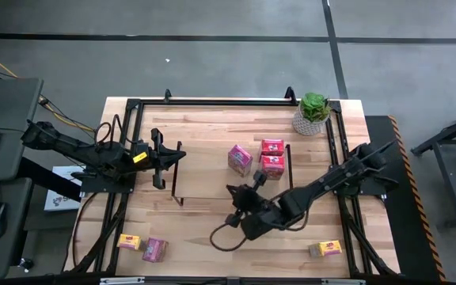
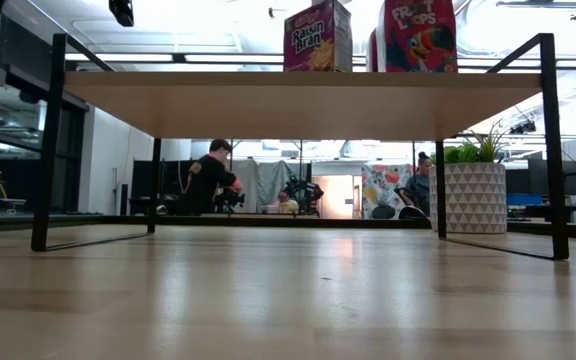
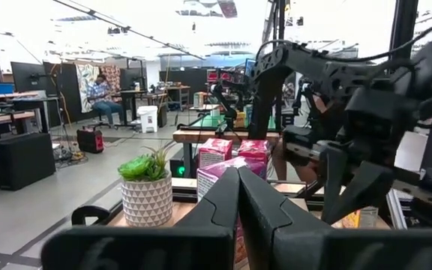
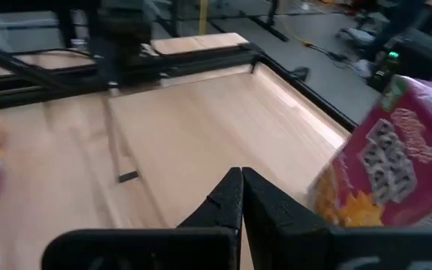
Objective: Stack cereal on shelf
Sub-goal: Put the right purple cereal box on the shelf
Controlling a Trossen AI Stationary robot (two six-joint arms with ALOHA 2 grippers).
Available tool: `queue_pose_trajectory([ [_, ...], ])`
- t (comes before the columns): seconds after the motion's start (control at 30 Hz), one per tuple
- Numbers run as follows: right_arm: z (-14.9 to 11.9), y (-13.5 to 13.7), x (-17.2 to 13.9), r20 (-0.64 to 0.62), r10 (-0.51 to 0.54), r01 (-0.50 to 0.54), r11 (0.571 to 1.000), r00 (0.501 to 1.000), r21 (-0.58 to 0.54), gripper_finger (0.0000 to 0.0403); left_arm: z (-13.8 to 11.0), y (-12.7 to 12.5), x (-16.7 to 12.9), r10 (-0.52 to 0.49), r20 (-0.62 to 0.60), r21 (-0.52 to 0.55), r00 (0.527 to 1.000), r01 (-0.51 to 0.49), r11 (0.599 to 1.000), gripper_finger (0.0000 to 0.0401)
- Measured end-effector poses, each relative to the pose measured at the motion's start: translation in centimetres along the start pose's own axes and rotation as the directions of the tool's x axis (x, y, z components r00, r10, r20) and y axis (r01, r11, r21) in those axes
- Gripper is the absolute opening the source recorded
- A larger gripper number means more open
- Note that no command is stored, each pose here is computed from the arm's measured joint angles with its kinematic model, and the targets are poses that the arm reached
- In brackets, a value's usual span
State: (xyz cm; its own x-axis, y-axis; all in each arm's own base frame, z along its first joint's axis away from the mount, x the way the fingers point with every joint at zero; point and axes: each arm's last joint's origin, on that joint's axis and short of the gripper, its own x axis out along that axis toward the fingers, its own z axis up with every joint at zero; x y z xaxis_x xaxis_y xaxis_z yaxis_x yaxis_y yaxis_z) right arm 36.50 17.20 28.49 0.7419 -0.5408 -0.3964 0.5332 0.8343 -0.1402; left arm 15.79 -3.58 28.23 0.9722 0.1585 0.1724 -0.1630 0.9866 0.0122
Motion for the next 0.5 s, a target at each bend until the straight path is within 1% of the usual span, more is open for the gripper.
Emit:
queue_pose_trajectory([
  [0.2, -0.8, 0.4, 1.0, -0.041, -0.113, 0.113, 0.994, 0.993, 0.001, 0.0000, 0.0, 0.0, 0.0, 0.000, -0.001, -0.007, 1.000, 0.000, 1.000, 0.0000],
  [0.5, -1.6, -1.3, 2.1, -0.090, -0.218, 0.224, 0.972, 0.972, 0.068, 0.0000, 0.0, 0.0, 0.0, 0.000, -0.001, -0.007, 1.000, 0.000, 1.000, 0.0000],
])
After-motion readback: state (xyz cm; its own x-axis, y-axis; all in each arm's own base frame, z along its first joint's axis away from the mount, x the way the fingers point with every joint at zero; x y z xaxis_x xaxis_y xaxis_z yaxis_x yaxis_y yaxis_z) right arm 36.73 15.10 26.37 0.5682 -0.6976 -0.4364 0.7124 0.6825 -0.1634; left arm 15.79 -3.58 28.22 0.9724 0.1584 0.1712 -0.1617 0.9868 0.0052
